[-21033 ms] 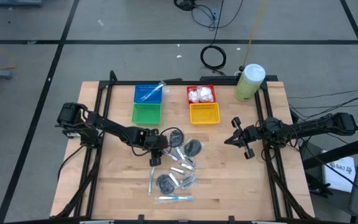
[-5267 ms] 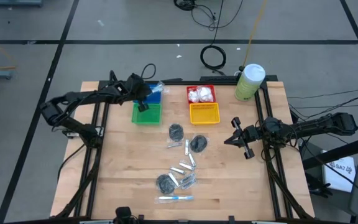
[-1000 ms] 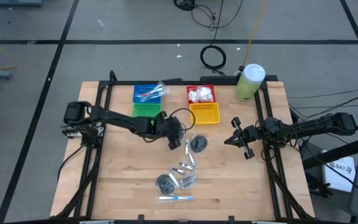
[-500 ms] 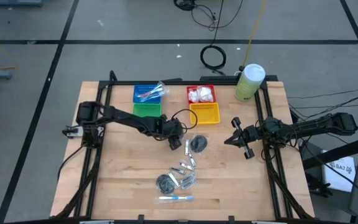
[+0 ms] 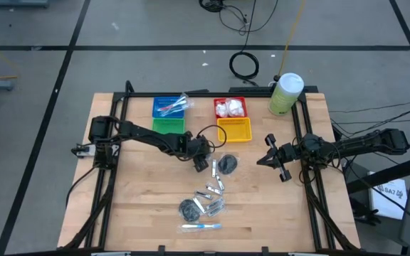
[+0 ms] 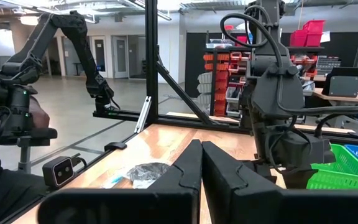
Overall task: Pick & Place Travel size toiletries
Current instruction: Put the black hairbrush into the green bin
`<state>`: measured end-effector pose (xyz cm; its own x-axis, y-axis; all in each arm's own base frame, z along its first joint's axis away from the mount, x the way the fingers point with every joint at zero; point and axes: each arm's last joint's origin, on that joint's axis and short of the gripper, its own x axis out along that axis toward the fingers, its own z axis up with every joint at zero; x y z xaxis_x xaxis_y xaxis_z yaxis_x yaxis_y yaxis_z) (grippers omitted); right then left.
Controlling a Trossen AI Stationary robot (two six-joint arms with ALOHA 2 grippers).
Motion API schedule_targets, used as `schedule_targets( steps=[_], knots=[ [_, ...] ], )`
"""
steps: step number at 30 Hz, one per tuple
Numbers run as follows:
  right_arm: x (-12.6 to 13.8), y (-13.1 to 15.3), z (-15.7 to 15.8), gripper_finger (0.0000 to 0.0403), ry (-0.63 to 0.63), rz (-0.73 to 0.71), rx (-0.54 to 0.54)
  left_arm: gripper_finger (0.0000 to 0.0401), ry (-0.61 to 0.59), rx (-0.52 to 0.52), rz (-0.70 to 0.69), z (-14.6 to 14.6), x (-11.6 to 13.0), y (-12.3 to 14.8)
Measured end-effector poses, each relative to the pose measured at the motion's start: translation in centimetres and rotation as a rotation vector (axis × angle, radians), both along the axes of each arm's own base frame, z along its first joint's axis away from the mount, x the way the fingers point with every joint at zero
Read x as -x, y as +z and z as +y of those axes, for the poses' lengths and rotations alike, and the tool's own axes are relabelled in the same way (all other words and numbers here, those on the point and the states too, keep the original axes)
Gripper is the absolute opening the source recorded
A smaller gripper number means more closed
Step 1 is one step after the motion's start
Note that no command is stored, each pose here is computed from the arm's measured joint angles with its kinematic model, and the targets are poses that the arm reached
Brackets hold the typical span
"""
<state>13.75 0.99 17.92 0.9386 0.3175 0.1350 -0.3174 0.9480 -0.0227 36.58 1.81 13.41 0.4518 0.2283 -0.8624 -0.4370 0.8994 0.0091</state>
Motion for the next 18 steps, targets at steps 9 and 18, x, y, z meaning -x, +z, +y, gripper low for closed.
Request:
schedule_targets(
  steps=[9, 18],
  knots=[
    [0.0, 0.0, 0.0, 0.0000, 0.000, 0.000, 0.000, 0.0034, 0.002, 0.009, -0.001, 0.0, 0.0, 0.0],
    [0.0, 0.0, 0.0, 0.0000, 0.000, -0.001, 0.000, 0.0003, -0.026, -0.010, -0.075, 0.0, -0.1, 1.8]
  ],
)
